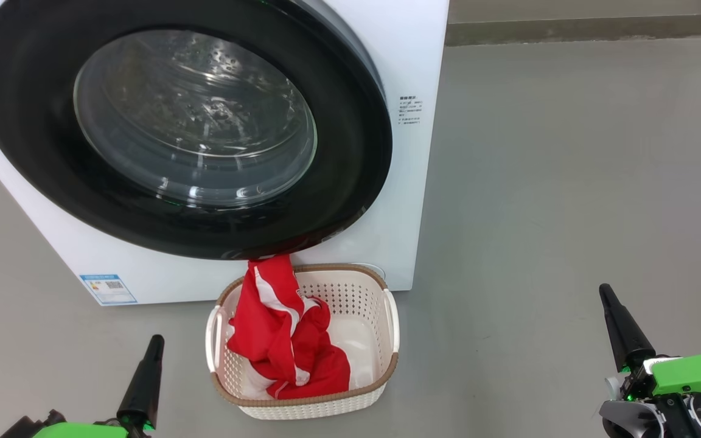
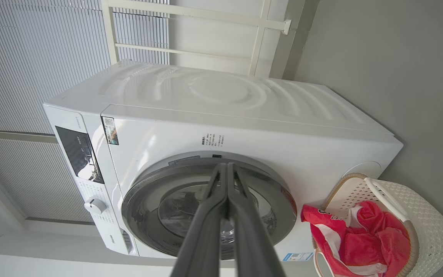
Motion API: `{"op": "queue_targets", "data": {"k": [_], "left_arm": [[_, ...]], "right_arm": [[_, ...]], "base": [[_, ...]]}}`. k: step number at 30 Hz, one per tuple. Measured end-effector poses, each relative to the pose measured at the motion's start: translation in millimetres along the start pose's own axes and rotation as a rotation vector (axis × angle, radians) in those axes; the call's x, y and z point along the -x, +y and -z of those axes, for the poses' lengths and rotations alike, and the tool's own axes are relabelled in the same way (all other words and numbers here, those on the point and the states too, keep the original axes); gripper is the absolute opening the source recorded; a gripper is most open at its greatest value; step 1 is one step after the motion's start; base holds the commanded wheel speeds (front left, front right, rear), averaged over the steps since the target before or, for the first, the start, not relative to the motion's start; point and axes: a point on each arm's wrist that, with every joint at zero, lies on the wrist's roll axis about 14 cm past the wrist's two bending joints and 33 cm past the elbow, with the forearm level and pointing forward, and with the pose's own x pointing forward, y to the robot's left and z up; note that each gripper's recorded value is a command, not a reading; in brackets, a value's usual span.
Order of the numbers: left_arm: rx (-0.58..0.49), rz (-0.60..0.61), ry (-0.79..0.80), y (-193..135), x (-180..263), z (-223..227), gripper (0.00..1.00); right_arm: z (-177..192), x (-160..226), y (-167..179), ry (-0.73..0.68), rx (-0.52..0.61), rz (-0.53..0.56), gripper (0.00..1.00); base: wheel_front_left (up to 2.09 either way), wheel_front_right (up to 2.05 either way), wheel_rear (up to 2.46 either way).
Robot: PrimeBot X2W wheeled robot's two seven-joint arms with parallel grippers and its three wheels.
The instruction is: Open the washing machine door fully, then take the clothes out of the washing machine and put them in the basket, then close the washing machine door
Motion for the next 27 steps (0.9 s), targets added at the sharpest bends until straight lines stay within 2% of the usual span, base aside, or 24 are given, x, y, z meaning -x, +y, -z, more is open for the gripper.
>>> {"op": "queue_targets", "data": {"k": [27], "left_arm": [[0.0, 0.0, 0.0, 0.0, 0.0, -0.1, 0.0]], "right_arm": [[-0.2, 0.0, 0.0, -0.001, 0.0, 0.0, 0.0]], "base": [[0.0, 0.0, 0.0]]}}
